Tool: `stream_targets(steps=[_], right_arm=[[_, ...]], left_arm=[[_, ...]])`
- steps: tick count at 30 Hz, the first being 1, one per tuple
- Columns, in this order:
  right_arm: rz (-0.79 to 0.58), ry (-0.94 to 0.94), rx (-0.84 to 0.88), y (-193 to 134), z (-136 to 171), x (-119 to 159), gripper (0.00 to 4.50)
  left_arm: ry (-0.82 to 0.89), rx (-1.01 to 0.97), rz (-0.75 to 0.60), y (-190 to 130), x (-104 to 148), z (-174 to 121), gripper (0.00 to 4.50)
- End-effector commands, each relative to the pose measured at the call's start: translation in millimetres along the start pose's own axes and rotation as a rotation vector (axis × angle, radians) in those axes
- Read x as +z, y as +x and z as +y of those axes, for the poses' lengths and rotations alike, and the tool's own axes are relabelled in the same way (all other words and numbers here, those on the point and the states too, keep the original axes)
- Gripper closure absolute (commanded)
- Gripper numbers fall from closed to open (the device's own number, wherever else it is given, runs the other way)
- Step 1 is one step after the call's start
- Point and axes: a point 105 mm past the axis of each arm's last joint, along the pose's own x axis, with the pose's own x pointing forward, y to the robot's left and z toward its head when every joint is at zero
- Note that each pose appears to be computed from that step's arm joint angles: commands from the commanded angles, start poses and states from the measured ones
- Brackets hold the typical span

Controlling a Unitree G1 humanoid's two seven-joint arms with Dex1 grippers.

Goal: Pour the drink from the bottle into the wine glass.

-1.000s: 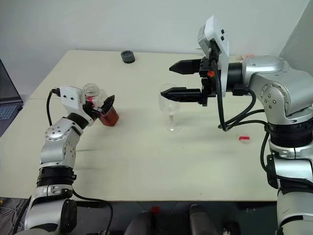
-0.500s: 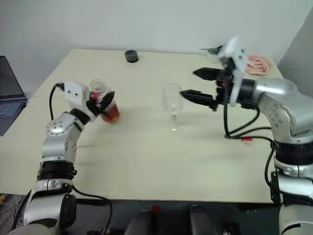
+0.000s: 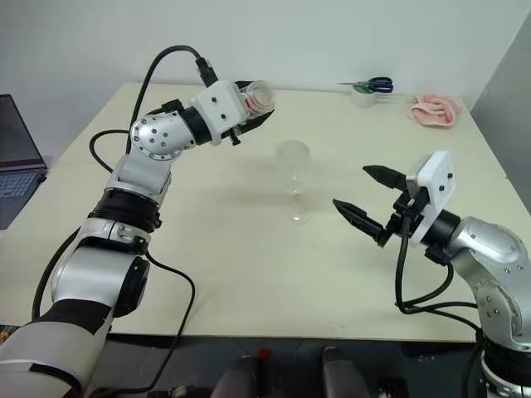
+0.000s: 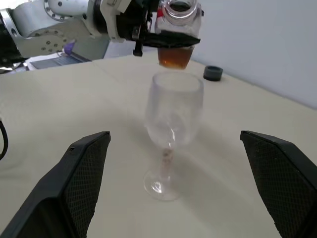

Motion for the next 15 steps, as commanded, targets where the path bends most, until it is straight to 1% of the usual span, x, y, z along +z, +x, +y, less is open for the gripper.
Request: stream_targets(steps=[1,2,5,7,11,15], right_arm=[[-0.074,-0.083,-0.051,-7,2,18,0.0],[-0.076,-0.086,-0.058,-8,4,17,0.0],[-0.015,-0.069,-0.025,-10,15,6,0.0],[-0.021,-0.072,-0.02,-9,18,8,0.0],[-0.066,-0.092,-0.036,-8,17,20,0.0],[-0.065,-0.097,-0.04,-8,16,21,0.0]], left_arm=[[0.125,0.034,-0.067,5,18,12,2.68],[0.143,0.031,-0.075,6,19,11,2.68],[0.238,0.002,-0.104,11,26,5,2.68],[0.289,-0.019,-0.108,13,27,1,2.68],[0.38,-0.048,-0.107,14,26,-6,2.68],[0.446,-0.059,-0.103,14,24,-7,2.69]])
